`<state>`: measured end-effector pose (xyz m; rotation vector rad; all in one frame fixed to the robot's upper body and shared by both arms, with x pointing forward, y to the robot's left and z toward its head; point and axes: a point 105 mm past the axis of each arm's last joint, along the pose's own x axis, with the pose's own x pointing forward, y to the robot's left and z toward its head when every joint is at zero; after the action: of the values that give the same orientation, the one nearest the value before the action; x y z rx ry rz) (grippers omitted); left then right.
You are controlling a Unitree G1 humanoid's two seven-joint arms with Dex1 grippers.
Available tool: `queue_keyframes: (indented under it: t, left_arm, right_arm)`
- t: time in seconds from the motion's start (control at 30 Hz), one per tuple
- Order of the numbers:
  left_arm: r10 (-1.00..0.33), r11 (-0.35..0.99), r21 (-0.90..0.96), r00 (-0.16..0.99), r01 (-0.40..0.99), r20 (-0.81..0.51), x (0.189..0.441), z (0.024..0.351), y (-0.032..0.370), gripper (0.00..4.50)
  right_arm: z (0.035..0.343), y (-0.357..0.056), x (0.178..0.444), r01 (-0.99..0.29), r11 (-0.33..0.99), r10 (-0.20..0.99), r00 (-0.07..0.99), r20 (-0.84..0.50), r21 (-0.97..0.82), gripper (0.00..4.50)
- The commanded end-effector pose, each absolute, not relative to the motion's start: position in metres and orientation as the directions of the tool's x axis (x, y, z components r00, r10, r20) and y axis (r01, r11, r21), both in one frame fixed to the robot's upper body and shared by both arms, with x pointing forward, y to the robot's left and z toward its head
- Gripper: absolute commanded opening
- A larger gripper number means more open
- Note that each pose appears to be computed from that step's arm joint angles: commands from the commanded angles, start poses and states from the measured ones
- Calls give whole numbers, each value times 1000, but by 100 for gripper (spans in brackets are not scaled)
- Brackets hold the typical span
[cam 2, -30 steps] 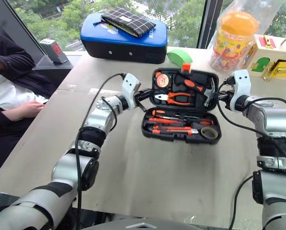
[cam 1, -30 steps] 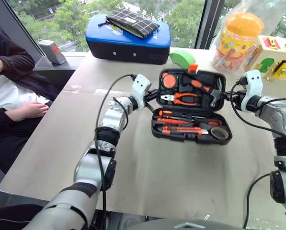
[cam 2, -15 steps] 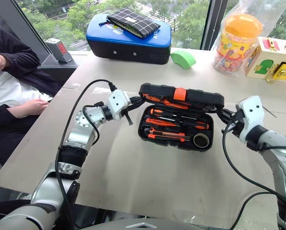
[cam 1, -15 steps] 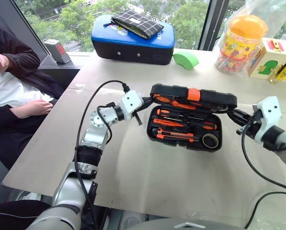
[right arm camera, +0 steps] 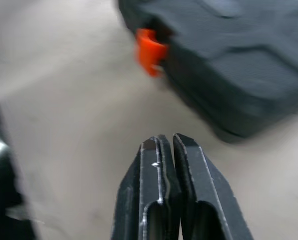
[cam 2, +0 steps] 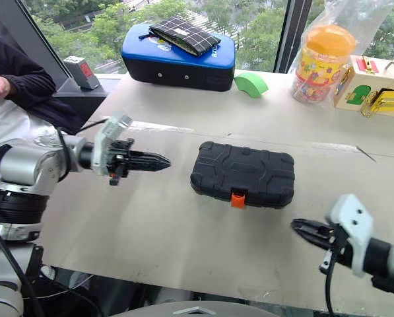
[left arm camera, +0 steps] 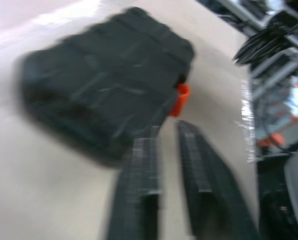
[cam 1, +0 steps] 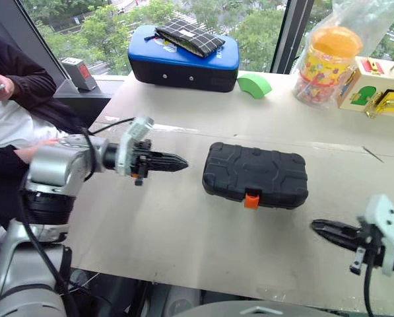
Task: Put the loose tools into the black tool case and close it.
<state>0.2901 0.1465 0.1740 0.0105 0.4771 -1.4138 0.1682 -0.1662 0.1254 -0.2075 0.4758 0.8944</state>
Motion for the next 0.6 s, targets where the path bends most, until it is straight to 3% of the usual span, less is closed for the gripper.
queue_keyframes:
  t: [0.03, 0.2, 0.4, 0.47, 0.6]
  left_arm:
    - [-944, 119, -189, 52, 975, -324, 286, 180, 126, 20]
    - [-940, 106, -116, 61, 988, -337, 293, 178, 112, 20]
    - [-934, 93, -11, 83, 996, -347, 310, 179, 94, 20]
    - [-928, 103, 27, 106, 994, -358, 320, 178, 88, 20]
    - [-901, 76, 78, 102, 994, -422, 336, 167, 73, 20]
  right_arm:
    - [102, -165, 189, -720, 693, 587, 591, -554, -33, 0]
    - [92, -181, 238, -541, 833, 395, 730, -557, -119, 0]
    - [103, -199, 300, -423, 873, 263, 826, -498, -241, 0]
    - [106, -202, 309, -409, 880, 258, 838, -481, -241, 0]
    - [105, -200, 294, -492, 846, 335, 790, -514, -205, 0]
